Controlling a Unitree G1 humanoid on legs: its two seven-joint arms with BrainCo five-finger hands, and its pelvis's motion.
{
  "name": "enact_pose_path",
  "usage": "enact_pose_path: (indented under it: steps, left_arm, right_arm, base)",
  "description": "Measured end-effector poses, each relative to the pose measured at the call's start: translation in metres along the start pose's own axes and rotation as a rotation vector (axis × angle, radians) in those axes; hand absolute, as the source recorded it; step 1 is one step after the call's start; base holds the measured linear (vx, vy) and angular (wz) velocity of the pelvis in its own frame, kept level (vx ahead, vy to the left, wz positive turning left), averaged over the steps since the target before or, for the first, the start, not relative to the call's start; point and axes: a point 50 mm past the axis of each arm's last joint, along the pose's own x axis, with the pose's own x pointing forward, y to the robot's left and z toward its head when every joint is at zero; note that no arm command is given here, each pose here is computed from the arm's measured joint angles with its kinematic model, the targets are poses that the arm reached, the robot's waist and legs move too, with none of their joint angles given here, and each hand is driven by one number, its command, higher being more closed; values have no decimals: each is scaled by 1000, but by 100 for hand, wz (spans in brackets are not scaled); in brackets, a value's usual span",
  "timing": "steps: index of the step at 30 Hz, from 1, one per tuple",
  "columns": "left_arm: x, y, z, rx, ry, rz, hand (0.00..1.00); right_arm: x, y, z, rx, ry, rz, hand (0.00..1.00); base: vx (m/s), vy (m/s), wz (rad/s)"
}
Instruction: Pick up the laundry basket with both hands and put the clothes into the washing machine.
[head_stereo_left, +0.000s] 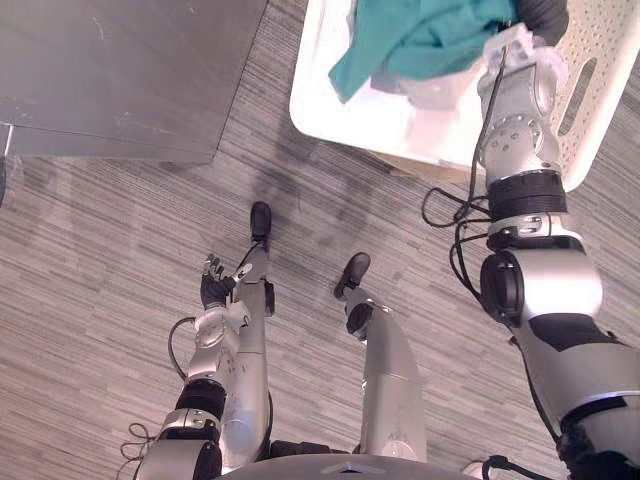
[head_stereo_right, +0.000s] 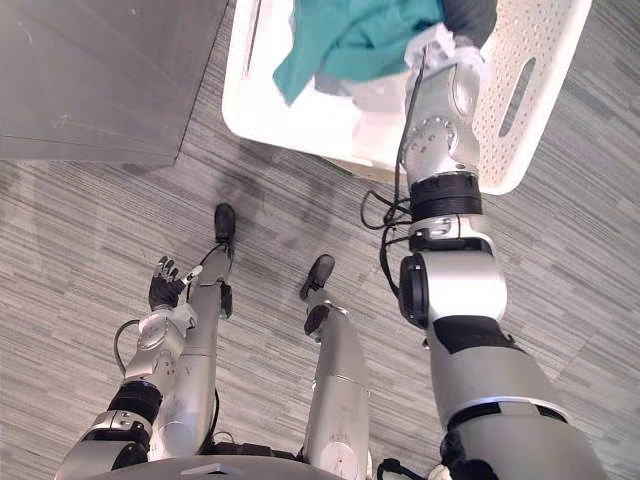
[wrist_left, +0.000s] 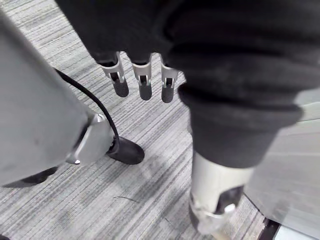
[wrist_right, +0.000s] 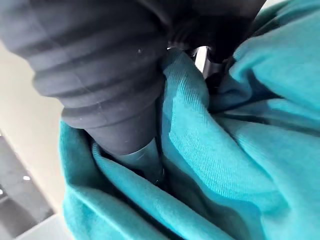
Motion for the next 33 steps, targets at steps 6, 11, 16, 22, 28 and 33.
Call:
enact_pose_path:
  steps: [6, 11, 16, 22, 28, 33]
  left_arm:
    - [-3, -3, -9, 22, 44, -13, 0]
    - [-7, 2, -22, 51, 94, -3, 0]
    - [-16, 18, -40, 119, 162, 26, 0]
    - [-33, 41, -63, 202, 249, 46, 0]
    - [-46, 79, -74, 128, 301, 166, 0]
    - [-54, 144, -46, -125, 178, 484, 0]
  right_arm:
    - [-33, 32, 20, 215, -156, 160, 100]
    - [-61, 26, 24, 334, -230, 161, 100]
    - [-83, 7, 19, 343, -229, 122, 100]
    - [-121, -52, -6, 211, -137, -36, 100]
    - [-162, -103, -23, 108, -28, -179, 100]
    - [-204, -137, -34, 47, 87, -304, 100]
  base:
    - [11, -56, -4]
    - [22, -60, -3]
    - [17, -66, 3]
    - [47, -68, 5]
    - [72, -60, 10]
    - [57, -47, 6]
